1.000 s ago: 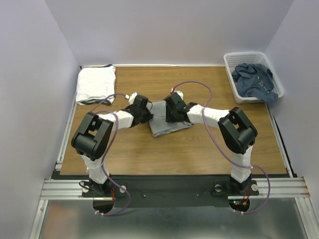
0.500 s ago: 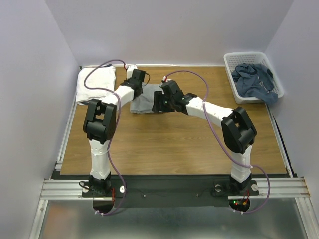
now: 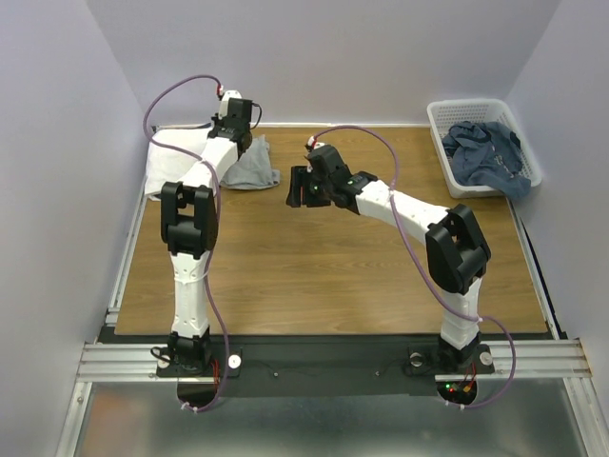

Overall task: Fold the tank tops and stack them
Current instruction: Neatly place the folded tank top to the corner

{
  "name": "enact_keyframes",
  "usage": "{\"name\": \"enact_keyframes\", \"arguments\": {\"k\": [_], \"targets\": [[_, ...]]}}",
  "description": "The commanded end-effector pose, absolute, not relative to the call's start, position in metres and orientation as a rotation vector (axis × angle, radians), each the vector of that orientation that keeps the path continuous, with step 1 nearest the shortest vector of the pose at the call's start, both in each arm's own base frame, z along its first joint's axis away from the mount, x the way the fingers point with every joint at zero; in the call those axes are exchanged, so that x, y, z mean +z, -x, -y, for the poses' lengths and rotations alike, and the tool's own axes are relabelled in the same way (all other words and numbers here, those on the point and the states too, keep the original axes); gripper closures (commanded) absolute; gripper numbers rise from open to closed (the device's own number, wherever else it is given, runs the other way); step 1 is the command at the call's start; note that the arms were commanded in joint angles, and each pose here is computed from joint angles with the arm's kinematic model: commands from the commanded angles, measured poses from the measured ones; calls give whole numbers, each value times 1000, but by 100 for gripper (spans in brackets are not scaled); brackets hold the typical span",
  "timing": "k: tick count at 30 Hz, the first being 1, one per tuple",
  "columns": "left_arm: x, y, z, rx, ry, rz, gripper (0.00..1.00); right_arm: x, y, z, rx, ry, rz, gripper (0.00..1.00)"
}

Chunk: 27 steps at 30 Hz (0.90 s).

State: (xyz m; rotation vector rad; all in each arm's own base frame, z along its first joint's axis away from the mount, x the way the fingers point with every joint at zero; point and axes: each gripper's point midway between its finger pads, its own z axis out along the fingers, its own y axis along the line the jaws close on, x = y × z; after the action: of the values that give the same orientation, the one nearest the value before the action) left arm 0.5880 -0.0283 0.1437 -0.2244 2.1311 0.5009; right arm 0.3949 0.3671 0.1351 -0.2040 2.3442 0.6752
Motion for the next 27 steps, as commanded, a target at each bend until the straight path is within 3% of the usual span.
{"name": "enact_keyframes", "arguments": {"k": [1, 27], "targets": [[189, -600, 11, 567, 207, -2049, 100, 171, -408, -378, 738, 225, -2256, 34], [256, -610, -34, 568, 227, -1968, 100, 173, -408, -376, 734, 218, -2254, 35]]}}
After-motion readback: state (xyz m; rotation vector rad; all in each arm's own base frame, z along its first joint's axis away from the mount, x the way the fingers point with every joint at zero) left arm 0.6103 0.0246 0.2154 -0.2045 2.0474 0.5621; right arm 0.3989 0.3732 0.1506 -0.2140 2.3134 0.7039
